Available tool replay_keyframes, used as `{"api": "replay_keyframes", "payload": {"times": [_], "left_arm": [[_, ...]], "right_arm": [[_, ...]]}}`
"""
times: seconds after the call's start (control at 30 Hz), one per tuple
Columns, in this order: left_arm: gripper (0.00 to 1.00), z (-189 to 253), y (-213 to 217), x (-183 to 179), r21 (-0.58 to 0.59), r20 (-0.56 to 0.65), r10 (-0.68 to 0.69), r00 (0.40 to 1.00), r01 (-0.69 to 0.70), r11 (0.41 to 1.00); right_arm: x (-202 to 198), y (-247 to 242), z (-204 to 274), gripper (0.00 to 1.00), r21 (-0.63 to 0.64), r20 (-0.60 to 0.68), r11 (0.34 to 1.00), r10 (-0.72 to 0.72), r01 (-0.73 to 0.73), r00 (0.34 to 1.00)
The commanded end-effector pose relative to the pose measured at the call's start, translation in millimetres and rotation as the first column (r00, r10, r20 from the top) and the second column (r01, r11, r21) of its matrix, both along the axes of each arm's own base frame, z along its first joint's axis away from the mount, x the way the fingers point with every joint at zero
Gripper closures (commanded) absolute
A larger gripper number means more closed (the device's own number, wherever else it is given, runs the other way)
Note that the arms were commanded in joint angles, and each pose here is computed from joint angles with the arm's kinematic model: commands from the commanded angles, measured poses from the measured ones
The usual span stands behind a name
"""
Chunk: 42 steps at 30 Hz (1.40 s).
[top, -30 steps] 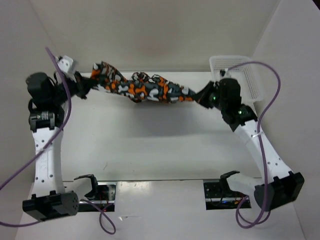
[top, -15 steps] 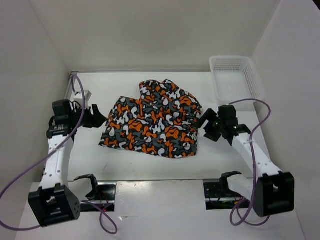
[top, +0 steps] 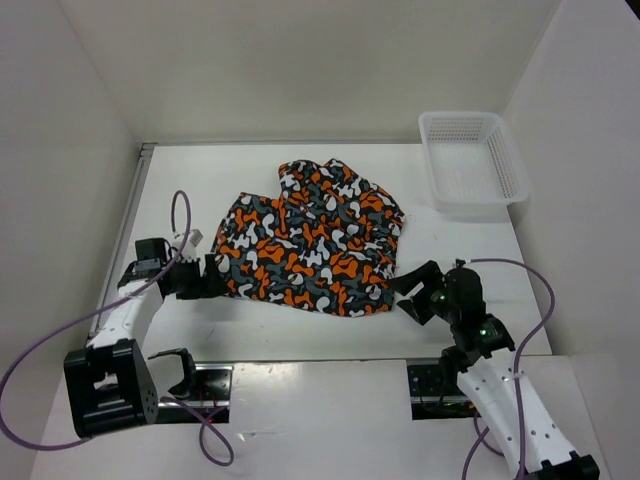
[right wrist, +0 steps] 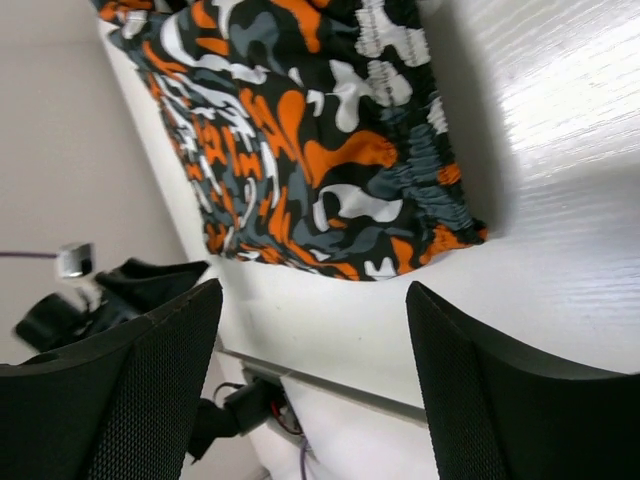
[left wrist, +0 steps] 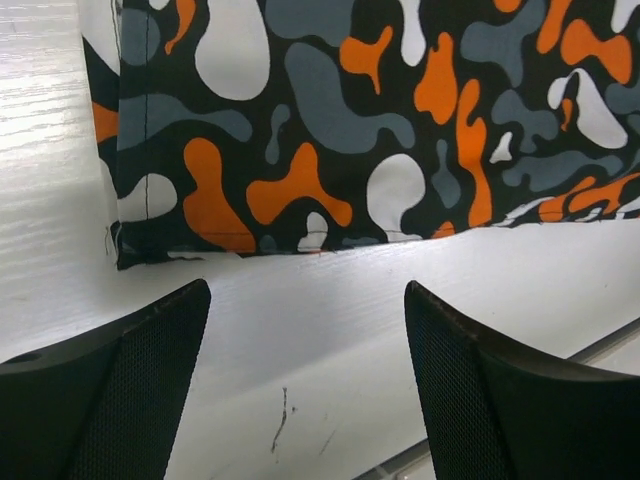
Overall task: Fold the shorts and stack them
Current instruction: Flatten the shorts out
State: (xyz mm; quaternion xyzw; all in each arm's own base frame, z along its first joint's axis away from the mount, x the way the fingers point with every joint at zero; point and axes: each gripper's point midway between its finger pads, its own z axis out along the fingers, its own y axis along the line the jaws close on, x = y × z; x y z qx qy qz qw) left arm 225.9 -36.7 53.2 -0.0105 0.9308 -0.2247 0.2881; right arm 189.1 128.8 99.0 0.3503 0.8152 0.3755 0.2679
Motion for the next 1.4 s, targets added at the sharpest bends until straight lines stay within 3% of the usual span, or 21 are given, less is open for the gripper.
{"api": "replay_keyframes", "payload": {"times": [0.0,0.23,0.43,0.63,0.7,0.73,0.83,0.87,0.9,1.0,1.37], "left_arm": [[0.14,-9,2,10,-0.006,0.012,-0.005,1.000,0.005,1.000],[0.13,-39,13,-4,0.049,-0.111,0.040,0.993,-0.035,0.998],[0.10,-19,27,-3,0.149,0.019,0.085,0.996,-0.087,0.985],[0.12,-50,26,0,0.129,-0.043,0.079,0.996,-0.073,0.989],[0.17,-61,23,-2,0.113,-0.074,0.073,0.995,-0.064,0.992],[0.28,-60,25,4,0.115,-0.059,0.073,0.996,-0.066,0.991],[0.48,-66,21,5,0.101,-0.084,0.058,0.995,-0.049,0.994],[0.66,-65,22,10,0.103,-0.074,0.058,0.996,-0.050,0.993],[0.77,-65,25,12,0.115,-0.078,0.065,0.995,-0.056,0.992],[1.00,-64,26,15,0.113,-0.087,0.065,0.994,-0.055,0.992],[1.00,-50,30,31,0.119,-0.055,0.065,0.996,-0.058,0.991]], "right_arm": [[-3,0,8,0.21,0.039,0.018,0.999,-0.028,0.027,0.999],[-3,0,3,0.21,0.008,-0.001,1.000,-0.011,0.011,1.000],[6,0,1,0.20,-0.010,0.008,1.000,-0.008,0.008,1.000],[7,0,-11,0.18,-0.038,-0.037,0.999,0.003,-0.004,0.999],[5,1,-20,0.18,-0.035,-0.053,0.999,0.011,-0.013,0.999],[6,2,-21,0.18,-0.025,-0.056,1.000,0.003,-0.004,0.998],[0,5,-35,0.18,-0.014,-0.096,1.000,0.012,-0.014,0.995],[2,1,-38,0.18,-0.029,-0.105,0.999,-0.020,0.018,0.994],[-2,2,-47,0.19,-0.043,-0.139,0.999,-0.018,0.012,0.990],[-9,5,-59,0.23,-0.057,-0.184,0.998,-0.017,0.006,0.983],[-2,4,-71,0.32,-0.040,-0.175,0.996,-0.088,0.082,0.981]]}}
